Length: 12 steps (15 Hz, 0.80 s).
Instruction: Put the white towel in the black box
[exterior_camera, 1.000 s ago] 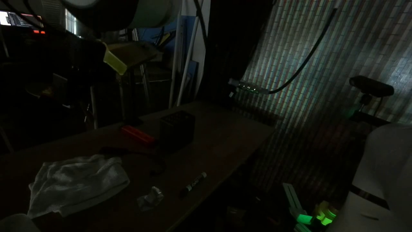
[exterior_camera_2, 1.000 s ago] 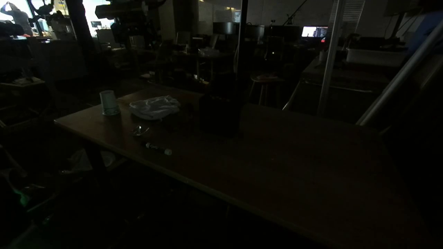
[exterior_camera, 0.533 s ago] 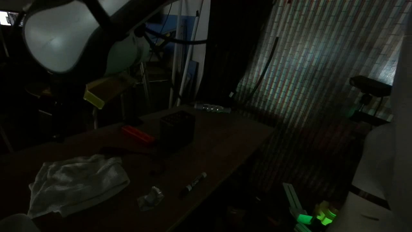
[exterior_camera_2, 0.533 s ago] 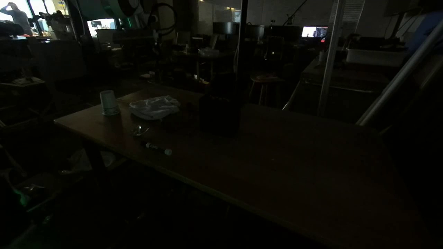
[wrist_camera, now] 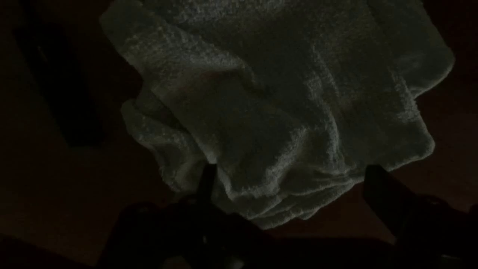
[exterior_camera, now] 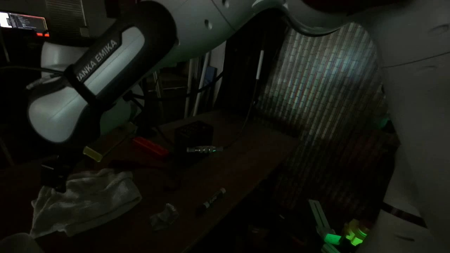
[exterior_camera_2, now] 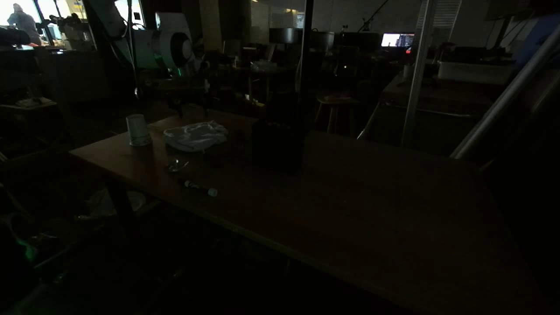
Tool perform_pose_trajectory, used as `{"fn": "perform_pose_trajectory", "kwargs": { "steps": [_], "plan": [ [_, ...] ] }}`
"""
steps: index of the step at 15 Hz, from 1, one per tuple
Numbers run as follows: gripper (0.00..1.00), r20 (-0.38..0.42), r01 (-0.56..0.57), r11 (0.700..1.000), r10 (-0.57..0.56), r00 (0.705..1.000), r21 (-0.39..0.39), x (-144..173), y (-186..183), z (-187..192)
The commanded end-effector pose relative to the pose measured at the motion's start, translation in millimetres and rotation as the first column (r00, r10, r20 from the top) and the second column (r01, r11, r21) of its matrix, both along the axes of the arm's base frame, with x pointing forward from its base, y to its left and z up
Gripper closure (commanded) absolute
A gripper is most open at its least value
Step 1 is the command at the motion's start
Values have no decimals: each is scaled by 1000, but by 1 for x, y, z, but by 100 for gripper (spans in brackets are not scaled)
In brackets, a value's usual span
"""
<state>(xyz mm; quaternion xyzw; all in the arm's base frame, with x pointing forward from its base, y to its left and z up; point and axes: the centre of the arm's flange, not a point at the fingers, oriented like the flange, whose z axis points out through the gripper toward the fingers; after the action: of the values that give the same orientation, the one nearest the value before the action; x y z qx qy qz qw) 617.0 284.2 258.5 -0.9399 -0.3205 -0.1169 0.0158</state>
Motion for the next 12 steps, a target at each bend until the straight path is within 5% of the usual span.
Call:
{"fn": "perform_pose_trajectory", "kwargs": {
  "steps": [1, 6, 7, 12],
  "plan": [
    [0, -14, 20, 1000, -20, 1000, 20, 20, 11, -47],
    [0, -72, 33, 999, -32, 997, 17, 11, 8, -96],
    [25, -76, 42, 999, -41, 996, 18, 7, 7, -94],
    [57, -86, 79, 996, -75, 993, 42, -24, 8, -64]
  ]
}}
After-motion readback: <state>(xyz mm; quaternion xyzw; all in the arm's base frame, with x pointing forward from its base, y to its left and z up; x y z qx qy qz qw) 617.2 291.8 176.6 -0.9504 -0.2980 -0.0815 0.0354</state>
